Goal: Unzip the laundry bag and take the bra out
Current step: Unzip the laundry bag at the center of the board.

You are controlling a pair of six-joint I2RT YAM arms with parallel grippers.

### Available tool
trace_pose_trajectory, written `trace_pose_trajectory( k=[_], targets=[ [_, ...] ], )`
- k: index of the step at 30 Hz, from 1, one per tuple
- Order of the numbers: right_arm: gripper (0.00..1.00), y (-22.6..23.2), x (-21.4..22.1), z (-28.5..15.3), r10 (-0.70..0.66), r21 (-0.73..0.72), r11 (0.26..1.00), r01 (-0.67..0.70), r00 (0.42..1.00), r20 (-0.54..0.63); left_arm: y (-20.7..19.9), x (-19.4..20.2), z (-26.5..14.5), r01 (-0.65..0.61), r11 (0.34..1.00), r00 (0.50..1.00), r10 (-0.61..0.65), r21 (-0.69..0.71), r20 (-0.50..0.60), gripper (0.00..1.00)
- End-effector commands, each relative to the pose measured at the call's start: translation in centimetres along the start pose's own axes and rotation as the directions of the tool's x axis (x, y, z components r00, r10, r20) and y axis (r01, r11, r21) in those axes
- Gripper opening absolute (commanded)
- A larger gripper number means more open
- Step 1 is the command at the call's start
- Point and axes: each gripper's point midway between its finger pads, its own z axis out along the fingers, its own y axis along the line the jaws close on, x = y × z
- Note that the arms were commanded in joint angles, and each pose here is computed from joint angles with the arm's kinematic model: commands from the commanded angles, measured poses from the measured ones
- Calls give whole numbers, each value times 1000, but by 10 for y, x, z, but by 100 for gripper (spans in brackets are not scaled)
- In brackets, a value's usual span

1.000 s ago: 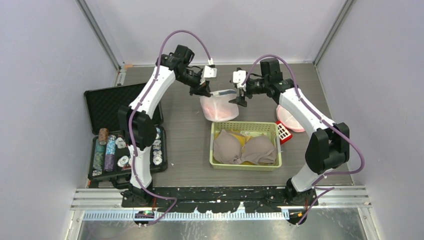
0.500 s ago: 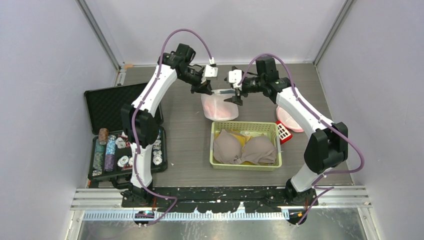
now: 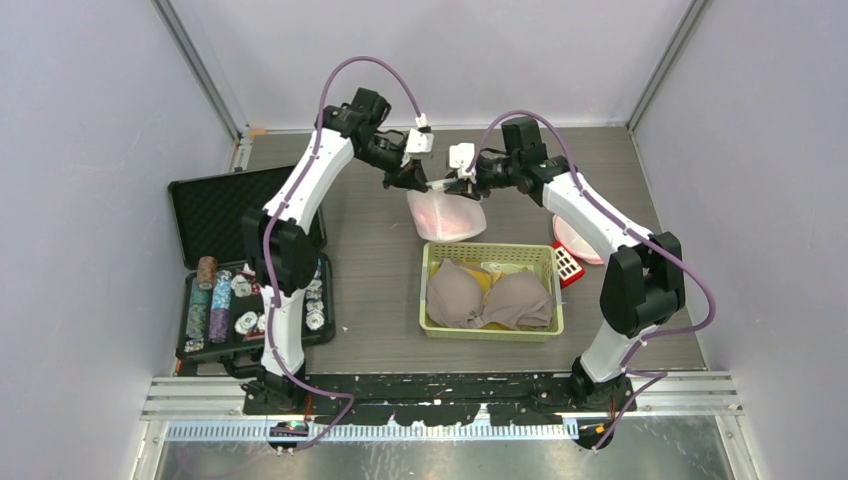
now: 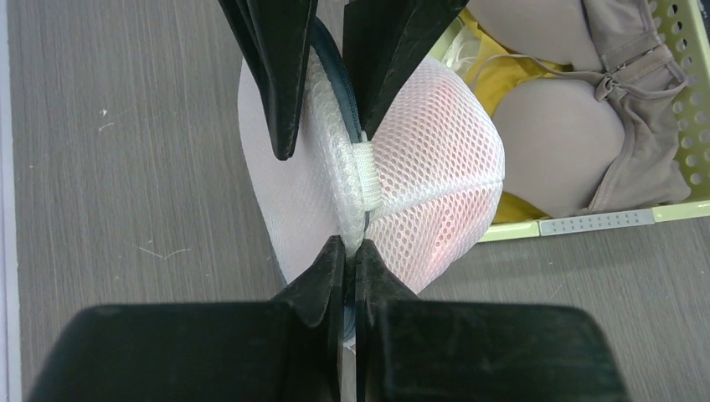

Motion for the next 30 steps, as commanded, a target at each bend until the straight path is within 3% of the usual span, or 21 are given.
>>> trace_pose_trajectory(
  k=[1, 3, 6, 11, 17, 21, 30],
  targets=[
    [32, -10, -14, 0, -34, 37, 999, 33, 999, 27, -7, -37, -14, 11, 1000, 992, -12, 12, 124, 0],
    [22, -7, -15, -2, -16, 33, 999, 15, 999, 33, -7, -37, -16, 53, 999, 989, -54, 14, 138, 4],
    [2, -5, -23, -5, 42, 25, 999, -43, 997, 60, -4, -38, -23, 132, 991, 977, -130, -1, 169, 25],
    [1, -2, -31, -9, 192, 6, 981, -194, 976, 97, 9, -35, -31, 286, 955, 929, -257, -77, 266, 39],
    [1, 3, -39, -11, 330, -31, 944, -328, 934, 135, 17, -34, -35, 289, 933, 916, -204, -213, 345, 43],
    [1, 6, -43, -11, 385, -62, 923, -380, 912, 142, 15, -35, -33, 342, 924, 895, -266, -171, 358, 39],
    [1, 14, -42, -14, 389, -77, 921, -382, 913, 126, 13, -43, -34, 382, 913, 868, -302, -141, 394, 39]
  ],
)
